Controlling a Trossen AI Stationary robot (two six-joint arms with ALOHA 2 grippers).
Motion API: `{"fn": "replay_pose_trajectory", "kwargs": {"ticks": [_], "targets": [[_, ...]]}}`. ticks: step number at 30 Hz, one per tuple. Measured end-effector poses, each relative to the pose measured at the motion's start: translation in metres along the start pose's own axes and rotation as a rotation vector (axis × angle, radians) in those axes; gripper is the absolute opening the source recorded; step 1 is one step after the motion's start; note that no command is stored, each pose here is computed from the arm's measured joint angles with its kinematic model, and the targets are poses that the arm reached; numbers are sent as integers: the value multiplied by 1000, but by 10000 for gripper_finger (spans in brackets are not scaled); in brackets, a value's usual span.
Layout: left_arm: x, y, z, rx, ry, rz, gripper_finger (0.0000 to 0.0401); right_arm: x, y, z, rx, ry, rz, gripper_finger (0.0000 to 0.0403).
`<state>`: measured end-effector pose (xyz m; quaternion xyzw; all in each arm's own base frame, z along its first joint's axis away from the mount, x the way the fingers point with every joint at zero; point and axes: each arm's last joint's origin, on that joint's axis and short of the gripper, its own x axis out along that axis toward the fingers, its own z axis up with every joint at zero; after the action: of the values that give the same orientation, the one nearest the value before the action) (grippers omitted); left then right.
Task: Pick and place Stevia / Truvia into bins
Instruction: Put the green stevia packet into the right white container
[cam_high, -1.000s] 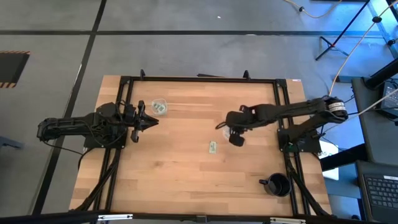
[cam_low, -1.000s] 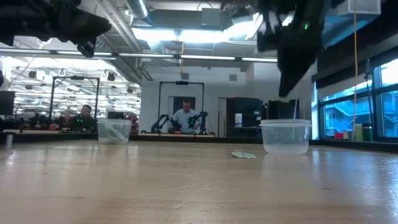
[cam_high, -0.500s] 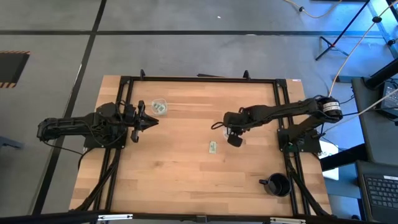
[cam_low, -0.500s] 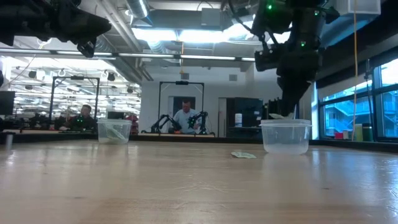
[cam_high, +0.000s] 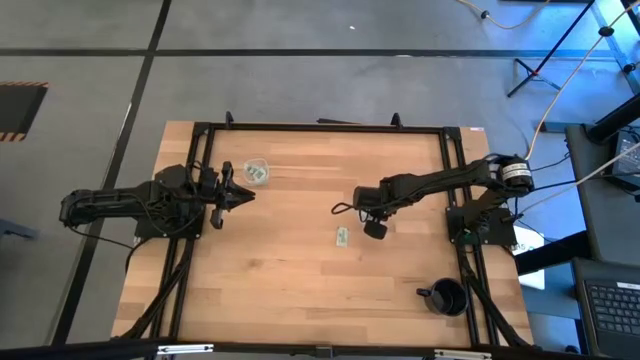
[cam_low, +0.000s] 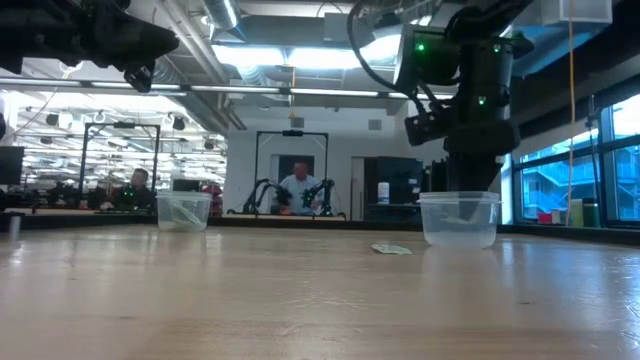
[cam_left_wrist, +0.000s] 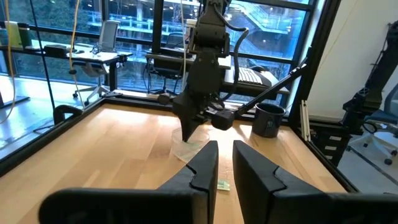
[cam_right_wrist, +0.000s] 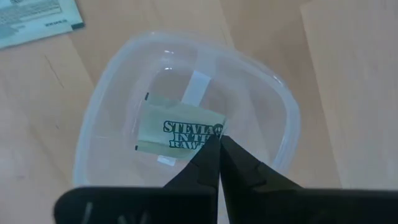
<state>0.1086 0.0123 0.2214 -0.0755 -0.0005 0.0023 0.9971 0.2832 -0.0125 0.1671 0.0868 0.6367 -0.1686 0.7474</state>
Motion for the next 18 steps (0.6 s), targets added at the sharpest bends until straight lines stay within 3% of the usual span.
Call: {"fn": "replay_pose_trajectory", "kwargs": {"ticks": [8,18], "targets": [[0,0,0,14,0,0,43,0,0,0,-3,0,-1,22],[0,0,0,18,0,0,43,0,0,0,-15,2,-1,93]]}}
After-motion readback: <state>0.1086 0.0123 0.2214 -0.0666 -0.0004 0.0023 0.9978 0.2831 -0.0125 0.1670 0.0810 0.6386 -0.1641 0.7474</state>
